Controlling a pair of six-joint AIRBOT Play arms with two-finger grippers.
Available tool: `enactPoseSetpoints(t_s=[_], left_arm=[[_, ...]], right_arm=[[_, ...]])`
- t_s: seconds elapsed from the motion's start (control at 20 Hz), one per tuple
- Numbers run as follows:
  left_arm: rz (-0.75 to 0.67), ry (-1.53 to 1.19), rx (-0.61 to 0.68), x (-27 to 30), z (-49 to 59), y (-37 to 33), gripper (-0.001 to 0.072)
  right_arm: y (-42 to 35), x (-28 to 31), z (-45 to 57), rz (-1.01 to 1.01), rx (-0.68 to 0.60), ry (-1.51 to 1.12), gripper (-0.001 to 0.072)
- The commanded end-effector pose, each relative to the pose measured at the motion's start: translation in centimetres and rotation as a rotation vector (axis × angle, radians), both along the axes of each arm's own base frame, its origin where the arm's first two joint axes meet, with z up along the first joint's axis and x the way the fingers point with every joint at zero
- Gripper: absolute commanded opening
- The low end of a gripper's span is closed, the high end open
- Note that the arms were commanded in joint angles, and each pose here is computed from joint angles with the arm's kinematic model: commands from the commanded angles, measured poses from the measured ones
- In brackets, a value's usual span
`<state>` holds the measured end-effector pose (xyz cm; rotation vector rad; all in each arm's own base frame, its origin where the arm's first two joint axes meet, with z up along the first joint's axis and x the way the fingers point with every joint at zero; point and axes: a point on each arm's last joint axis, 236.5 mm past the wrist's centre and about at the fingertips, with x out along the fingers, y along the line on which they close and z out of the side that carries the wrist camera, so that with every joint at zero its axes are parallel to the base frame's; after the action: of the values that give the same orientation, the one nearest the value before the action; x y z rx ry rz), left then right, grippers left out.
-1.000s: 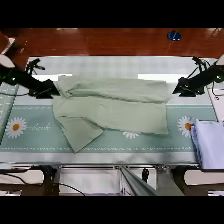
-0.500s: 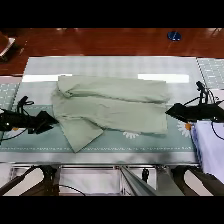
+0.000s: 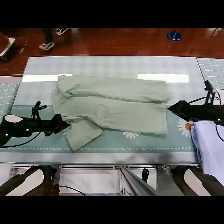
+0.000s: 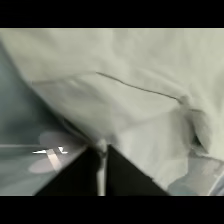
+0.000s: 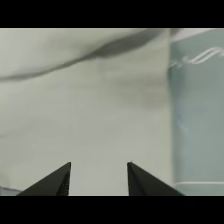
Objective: Fold the shirts.
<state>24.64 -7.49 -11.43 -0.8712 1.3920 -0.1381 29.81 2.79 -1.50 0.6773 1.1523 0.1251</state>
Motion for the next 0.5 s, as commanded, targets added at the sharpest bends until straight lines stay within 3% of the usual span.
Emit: enactPoseSetpoints(t_s=[0.0, 0.1, 0.25, 0.45], left_arm=[[0.017, -0.019, 0.018, 0.7, -0.4, -0.2, 0.0025], [0.016, -0.019, 0.018, 0.6, -0.4, -0.2, 0.0025], [0.012, -0.016, 0.013, 0.5, -0.3, -0.4, 0.0025], [-0.002, -0.021, 0.013, 0.4, -0.3, -0.4, 0.0025]], right_arm=[[-5.7, -3.8, -2.0, -0.059, -0.141, 0.168, 0.0409], [-5.6, -8.2, -4.2, -0.058, -0.127, 0.343, 0.0409], [-1.4, -9.2, -5.1, -0.037, 0.051, 0.360, 0.0408], [-0.1, -10.9, -6.6, -0.040, 0.100, 0.432, 0.0408]])
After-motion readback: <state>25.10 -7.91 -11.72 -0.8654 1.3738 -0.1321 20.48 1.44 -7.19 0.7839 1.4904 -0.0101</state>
